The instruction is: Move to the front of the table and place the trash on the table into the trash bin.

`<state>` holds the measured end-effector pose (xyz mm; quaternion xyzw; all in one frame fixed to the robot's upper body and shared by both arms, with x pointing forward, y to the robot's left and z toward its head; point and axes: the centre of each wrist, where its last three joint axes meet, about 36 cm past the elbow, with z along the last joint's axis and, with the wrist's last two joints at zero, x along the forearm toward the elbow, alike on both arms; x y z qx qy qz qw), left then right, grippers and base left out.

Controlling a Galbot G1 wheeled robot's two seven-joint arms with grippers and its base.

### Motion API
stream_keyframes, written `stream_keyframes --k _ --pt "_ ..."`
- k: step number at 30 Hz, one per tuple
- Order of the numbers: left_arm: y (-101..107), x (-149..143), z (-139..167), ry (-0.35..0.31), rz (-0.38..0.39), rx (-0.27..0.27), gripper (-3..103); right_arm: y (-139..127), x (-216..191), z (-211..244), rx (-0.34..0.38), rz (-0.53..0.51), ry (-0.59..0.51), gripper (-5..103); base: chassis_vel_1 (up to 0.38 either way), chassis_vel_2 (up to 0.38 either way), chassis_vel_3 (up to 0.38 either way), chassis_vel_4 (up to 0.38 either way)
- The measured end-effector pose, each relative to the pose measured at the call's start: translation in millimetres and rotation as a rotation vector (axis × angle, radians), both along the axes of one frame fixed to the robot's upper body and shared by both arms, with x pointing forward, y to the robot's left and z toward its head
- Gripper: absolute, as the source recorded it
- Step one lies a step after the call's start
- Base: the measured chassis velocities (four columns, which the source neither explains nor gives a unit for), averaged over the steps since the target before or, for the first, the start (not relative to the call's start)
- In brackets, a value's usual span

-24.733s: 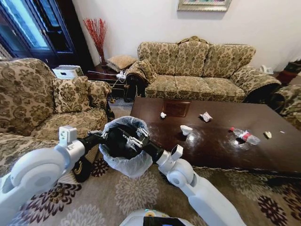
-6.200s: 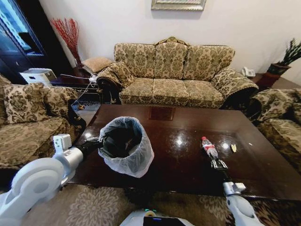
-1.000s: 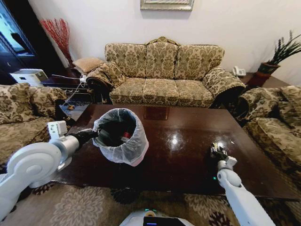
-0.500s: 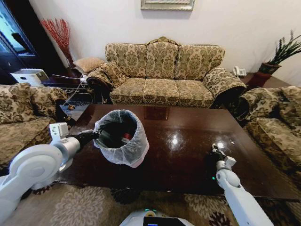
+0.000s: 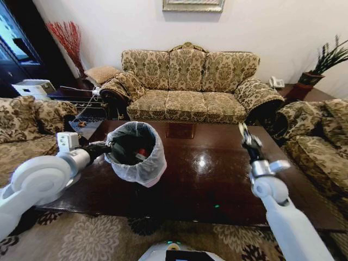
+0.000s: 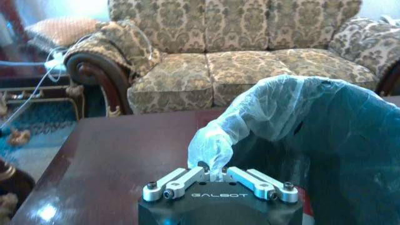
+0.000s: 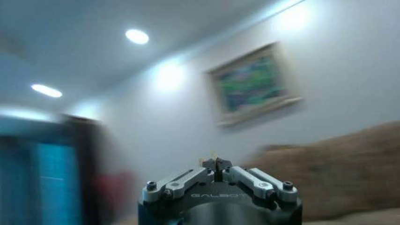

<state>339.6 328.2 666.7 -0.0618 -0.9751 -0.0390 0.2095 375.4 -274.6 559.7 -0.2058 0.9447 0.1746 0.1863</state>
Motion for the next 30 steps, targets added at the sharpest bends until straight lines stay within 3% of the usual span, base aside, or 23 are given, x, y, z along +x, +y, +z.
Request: stream_keyframes --k 1,2,3,4,6,7,10,15,22,25,28,30 --pt "-3.4 -1.9 -0.8 -0.011 -0.028 0.026 1 25.2 -20.1 20.9 0.021 0.154 -0.018 0 0.000 0.000 0.000 0.000" --pt "-4.3 -2.4 -0.7 -0.012 -0.034 0.030 1 30.6 -23.9 24.3 0.021 0.183 -0.021 0 0.000 0.000 0.000 0.000" --pt "-7.7 -4.6 0.1 -0.015 -0.054 0.038 1 49.7 -36.8 34.3 0.015 0.288 -0.031 0 0.000 0.000 0.000 0.000" --pt "-7.7 -4.6 0.1 -0.015 -0.054 0.038 1 49.7 -36.8 34.3 0.015 0.288 -0.031 0 0.000 0.000 0.000 0.000" --pt "-10.8 -7.1 1.4 -0.023 -0.070 0.042 1 70.1 -49.1 38.4 0.020 0.400 -0.022 0 0.000 0.000 0.000 0.000" --pt "-10.8 -7.1 1.4 -0.023 -0.070 0.042 1 70.1 -49.1 38.4 0.020 0.400 -0.022 0 0.000 0.000 0.000 0.000" --pt "-16.9 -13.3 1.3 -0.023 -0.097 0.038 1 93.8 -58.8 29.3 0.009 0.525 0.027 0 0.000 0.000 0.000 0.000" --pt "-25.1 -23.7 0.3 -0.032 -0.131 0.037 1 118.9 -59.1 8.9 -0.063 0.588 0.055 0 0.000 0.000 0.000 0.000" --pt "-29.3 -29.9 0.3 -0.034 -0.146 0.024 1 138.5 -48.2 -15.4 -0.192 0.587 0.055 -2 0.000 0.000 0.000 0.000" --pt "-28.8 -30.3 -0.5 -0.026 -0.145 0.018 1 144.2 -42.8 -23.3 -0.211 0.584 0.060 14 0.000 0.000 0.000 0.000" --pt "-28.3 -30.5 -0.2 -0.025 -0.143 0.018 1 144.3 -41.3 -24.9 -0.207 0.602 0.043 19 0.000 0.000 0.000 0.000" --pt "-27.8 -30.4 1.7 -0.031 -0.140 0.018 1 141.6 -40.4 -24.8 -0.203 0.612 0.021 30 0.000 0.000 0.000 0.000"
